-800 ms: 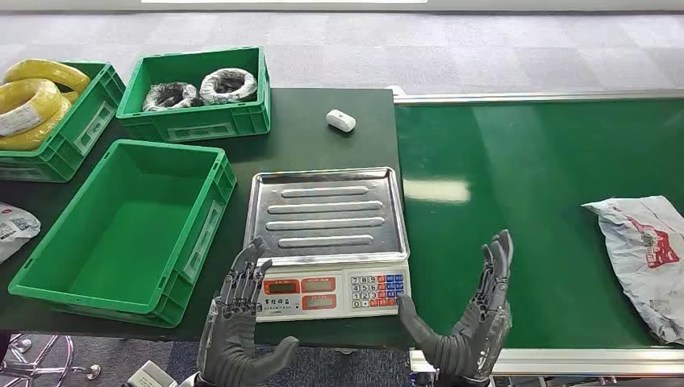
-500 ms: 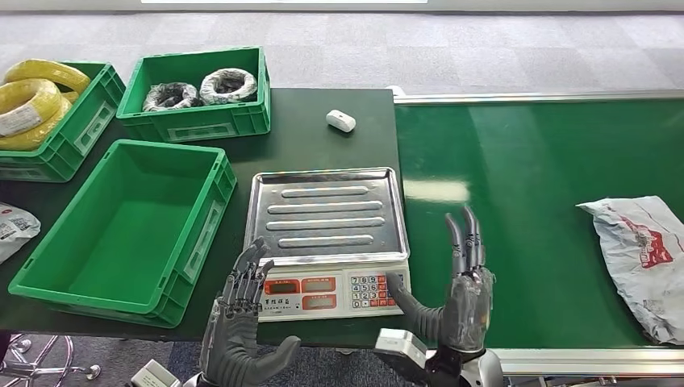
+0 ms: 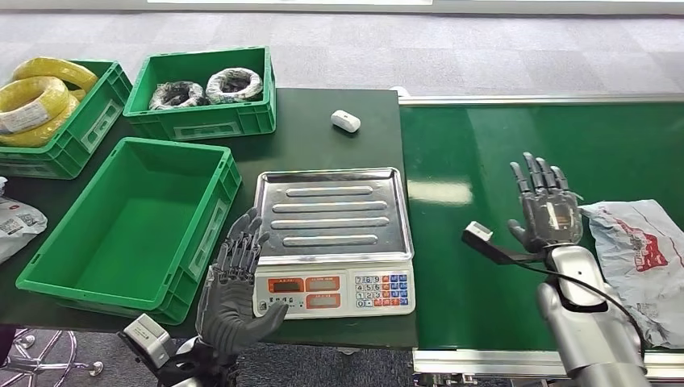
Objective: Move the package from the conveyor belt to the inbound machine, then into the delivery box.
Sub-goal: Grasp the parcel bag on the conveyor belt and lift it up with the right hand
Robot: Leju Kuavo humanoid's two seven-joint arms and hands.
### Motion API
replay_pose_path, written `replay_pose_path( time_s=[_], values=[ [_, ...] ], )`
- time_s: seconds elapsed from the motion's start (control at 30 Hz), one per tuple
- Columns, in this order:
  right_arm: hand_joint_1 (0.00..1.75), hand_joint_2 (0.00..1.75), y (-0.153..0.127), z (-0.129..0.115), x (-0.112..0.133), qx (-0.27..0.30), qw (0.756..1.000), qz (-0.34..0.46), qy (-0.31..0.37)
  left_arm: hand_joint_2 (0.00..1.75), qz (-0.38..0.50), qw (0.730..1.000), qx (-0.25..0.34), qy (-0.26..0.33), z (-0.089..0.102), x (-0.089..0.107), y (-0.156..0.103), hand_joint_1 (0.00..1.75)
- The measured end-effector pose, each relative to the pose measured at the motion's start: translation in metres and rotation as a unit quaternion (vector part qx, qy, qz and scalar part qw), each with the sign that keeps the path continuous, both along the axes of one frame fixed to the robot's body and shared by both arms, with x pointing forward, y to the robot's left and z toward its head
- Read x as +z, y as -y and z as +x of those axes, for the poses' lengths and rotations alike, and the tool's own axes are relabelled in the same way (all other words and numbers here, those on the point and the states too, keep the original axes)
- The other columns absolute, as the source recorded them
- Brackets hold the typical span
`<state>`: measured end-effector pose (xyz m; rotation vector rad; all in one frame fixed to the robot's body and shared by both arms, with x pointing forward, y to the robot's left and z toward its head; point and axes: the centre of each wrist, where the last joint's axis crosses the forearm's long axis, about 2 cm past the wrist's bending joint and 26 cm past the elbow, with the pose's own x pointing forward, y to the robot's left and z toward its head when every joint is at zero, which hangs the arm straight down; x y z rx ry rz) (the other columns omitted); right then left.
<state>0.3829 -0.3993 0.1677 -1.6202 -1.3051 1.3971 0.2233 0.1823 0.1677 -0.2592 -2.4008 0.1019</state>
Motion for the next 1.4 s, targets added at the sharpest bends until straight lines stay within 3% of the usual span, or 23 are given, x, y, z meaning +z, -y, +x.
replay_pose_path(
  time_s=[0.13, 0.37, 0.53, 0.67, 0.8, 1.1, 1.13, 1.23, 1.27, 1.4],
  values=[
    [0.0, 1.75, 0.067, 0.006, 0.004, -0.07, 0.997, -0.019, -0.028, 1.75, 0.003, 1.0, 0.003, -0.002, 0.005, -0.002, -0.004, 0.0],
    [0.0, 1.75, 0.143, -0.008, 0.013, -0.189, 0.979, -0.015, -0.07, 1.75, 0.006, 1.0, 0.006, 0.004, 0.015, 0.001, -0.005, 0.0],
    [0.0, 1.75, 0.183, -0.034, 0.003, -0.251, 0.956, 0.079, -0.134, 1.75, 0.007, 1.0, 0.01, 0.012, 0.021, 0.005, -0.006, 0.0],
    [0.0, 1.75, 0.196, -0.06, -0.022, -0.247, 0.924, 0.188, -0.222, 1.75, 0.009, 1.0, 0.009, 0.024, 0.027, 0.011, -0.007, 0.0],
    [0.0, 1.75, 0.201, -0.077, -0.039, -0.24, 0.902, 0.234, -0.271, 1.75, 0.01, 0.999, 0.014, 0.033, 0.033, 0.016, -0.01, 0.0],
    [0.0, 1.75, 0.199, -0.074, -0.039, -0.198, 0.86, 0.302, -0.361, 1.75, 0.013, 0.999, 0.031, 0.041, 0.039, 0.026, -0.018, 0.0],
    [0.29, 1.75, 0.198, -0.073, -0.038, -0.194, 0.856, 0.307, -0.368, 1.75, 0.013, 0.999, 0.033, 0.042, 0.039, 0.027, -0.019, 0.0],
    [1.53, 1.75, 0.196, -0.068, -0.035, -0.182, 0.847, 0.32, -0.385, 1.75, 0.014, 0.998, 0.037, 0.042, 0.041, 0.028, -0.021, 0.0],
    [1.64, 1.75, 0.195, -0.066, -0.034, -0.176, 0.844, 0.325, -0.389, 1.75, 0.014, 0.998, 0.039, 0.042, 0.041, 0.028, -0.022, 0.0],
    [1.67, 1.75, 0.188, -0.057, -0.031, -0.145, 0.834, 0.346, -0.405, 1.75, 0.013, 0.998, 0.044, 0.045, 0.043, 0.03, -0.024, 0.0]
  ],
)
